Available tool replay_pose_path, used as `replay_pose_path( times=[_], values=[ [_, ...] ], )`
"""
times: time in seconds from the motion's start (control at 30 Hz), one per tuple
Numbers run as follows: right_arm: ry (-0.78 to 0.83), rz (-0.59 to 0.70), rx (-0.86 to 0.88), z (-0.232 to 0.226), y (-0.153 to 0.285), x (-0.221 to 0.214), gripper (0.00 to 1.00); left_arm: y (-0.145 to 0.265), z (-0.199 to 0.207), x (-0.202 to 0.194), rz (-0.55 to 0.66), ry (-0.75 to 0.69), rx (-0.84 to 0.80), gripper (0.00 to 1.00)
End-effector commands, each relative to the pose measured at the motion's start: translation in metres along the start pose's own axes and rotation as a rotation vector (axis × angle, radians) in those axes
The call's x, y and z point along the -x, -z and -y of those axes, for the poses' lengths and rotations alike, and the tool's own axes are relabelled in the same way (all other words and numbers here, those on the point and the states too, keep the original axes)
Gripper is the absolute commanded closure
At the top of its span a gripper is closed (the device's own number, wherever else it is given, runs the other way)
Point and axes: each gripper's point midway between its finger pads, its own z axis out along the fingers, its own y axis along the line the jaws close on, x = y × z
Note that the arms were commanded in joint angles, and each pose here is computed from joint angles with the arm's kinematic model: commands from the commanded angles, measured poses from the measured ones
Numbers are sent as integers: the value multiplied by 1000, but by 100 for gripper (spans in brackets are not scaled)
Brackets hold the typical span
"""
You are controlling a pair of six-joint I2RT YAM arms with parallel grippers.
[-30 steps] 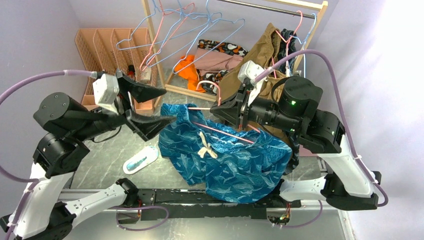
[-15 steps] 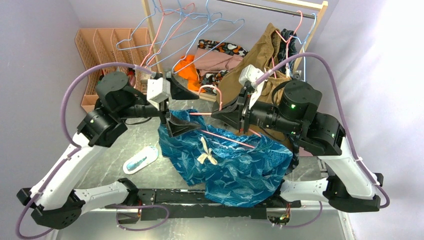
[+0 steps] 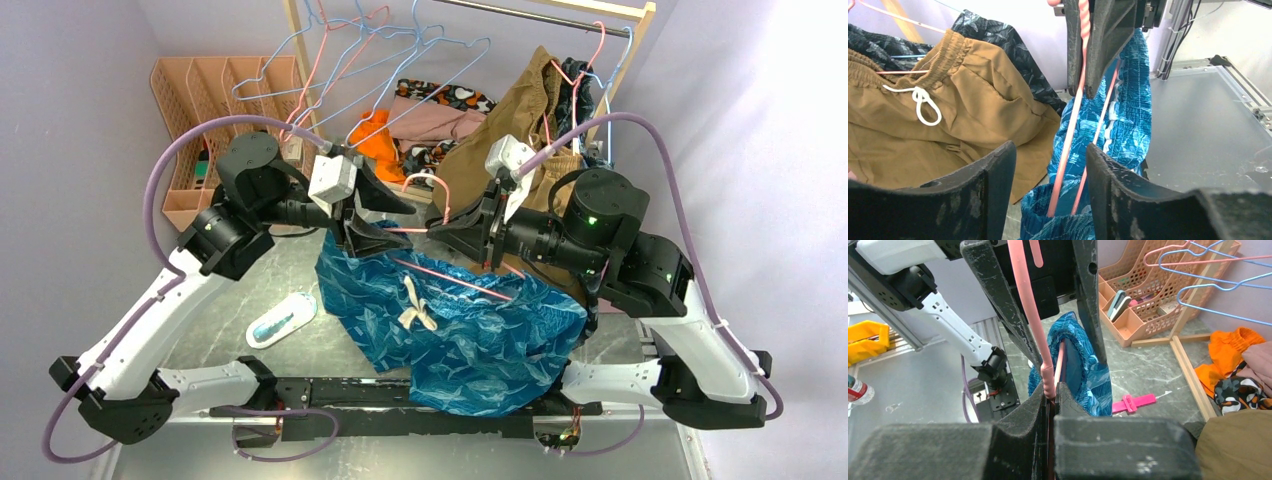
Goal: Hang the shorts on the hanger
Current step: Place the hanger at the clothesline.
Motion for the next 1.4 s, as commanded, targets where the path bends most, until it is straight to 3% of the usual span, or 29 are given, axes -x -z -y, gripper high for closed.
replay_pose_path(
  times=[0.0,0.13,0.3,0.6,0.7,0.8,0.93,1.2,1.37],
  values=[
    [1,72,-6,0,1,19,100,-1,9,17,39,-69,-68,45],
    [2,71,-2,0,-3,18,100,-4,3,10,19,-62,-45,48],
    [-3,64,-1,1,-7,14,100,-5,-1,9,16,-65,-17,61],
    [-15,17,20,-2,-13,7,100,-3,-8,10,28,-89,33,93],
    [-19,0,52,-8,-12,7,99,-2,-7,10,36,-104,35,93],
    [-33,-18,86,-15,-8,8,75,0,-3,11,46,-117,27,93],
    [-48,-50,96,-19,1,6,63,1,6,11,57,-121,-11,93],
    [-88,-72,124,-28,18,3,64,2,14,6,70,-126,-47,93],
    [-100,-74,151,-34,20,3,71,1,18,6,79,-122,-69,93]
  ],
)
